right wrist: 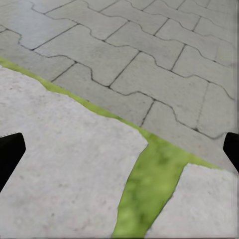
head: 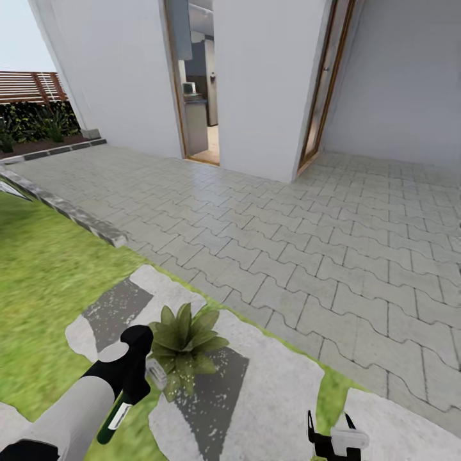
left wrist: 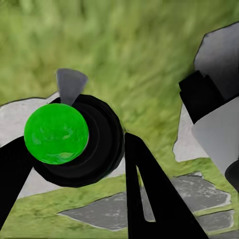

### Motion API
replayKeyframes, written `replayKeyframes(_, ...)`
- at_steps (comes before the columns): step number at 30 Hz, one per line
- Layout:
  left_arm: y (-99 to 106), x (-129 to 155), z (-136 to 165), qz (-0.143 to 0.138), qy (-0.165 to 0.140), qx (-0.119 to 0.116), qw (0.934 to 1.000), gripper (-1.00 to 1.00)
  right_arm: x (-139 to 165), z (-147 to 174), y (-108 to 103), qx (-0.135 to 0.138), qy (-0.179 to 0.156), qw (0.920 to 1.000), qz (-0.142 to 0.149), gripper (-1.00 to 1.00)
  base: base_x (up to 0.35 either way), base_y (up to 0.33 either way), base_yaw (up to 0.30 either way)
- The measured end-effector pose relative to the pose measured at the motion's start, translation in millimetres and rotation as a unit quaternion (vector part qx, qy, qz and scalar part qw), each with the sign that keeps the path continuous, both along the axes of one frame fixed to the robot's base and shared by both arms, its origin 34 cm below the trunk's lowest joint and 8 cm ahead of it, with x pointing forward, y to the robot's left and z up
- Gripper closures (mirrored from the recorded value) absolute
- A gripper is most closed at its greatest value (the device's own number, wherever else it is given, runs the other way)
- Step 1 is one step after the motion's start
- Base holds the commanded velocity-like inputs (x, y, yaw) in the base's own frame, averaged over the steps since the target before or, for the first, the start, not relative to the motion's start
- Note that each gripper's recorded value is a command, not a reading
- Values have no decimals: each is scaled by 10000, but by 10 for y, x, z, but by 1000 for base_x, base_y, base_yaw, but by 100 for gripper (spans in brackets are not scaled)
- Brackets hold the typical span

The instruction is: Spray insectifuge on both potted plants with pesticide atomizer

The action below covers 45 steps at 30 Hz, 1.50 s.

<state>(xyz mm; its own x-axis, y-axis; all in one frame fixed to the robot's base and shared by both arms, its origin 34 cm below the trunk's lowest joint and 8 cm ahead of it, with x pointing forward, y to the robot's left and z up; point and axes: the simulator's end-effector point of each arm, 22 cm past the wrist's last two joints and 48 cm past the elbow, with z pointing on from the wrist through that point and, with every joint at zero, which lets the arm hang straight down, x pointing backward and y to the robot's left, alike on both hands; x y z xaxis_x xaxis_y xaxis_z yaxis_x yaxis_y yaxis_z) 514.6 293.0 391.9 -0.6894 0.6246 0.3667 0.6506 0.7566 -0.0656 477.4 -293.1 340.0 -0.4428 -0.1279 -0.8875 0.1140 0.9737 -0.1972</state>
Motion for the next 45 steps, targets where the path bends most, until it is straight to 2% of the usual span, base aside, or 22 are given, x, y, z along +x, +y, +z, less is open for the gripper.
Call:
replayKeyframes(6,21,31,5,-9,-58,37,10000,100,0,-1,1,1,3,10000,0,-100,-48,256,-14)
replayKeyframes(9,-53,12,-3,24,-29,-62,10000,100,0,0,3,0,1,10000,7,-100,-5,169,0)
replayKeyframes(18,-110,26,-17,10,-38,-113,9999,100,-12,-18,0,1,23,10000,-1,-100,0,13,0)
replayKeyframes(31,-65,-3,-148,19,-3,-81,10000,100,-70,-155,-2,1,91,10000,-7,-100,0,0,-4)
replayKeyframes(35,-43,1,-147,11,-9,-55,10000,100,-70,-156,-2,1,92,10000,-6,-100,0,37,-217)
replayKeyframes(45,-65,6,-149,-64,-12,-23,10000,100,-68,-156,-4,3,92,10000,-14,-100,-74,269,-231)
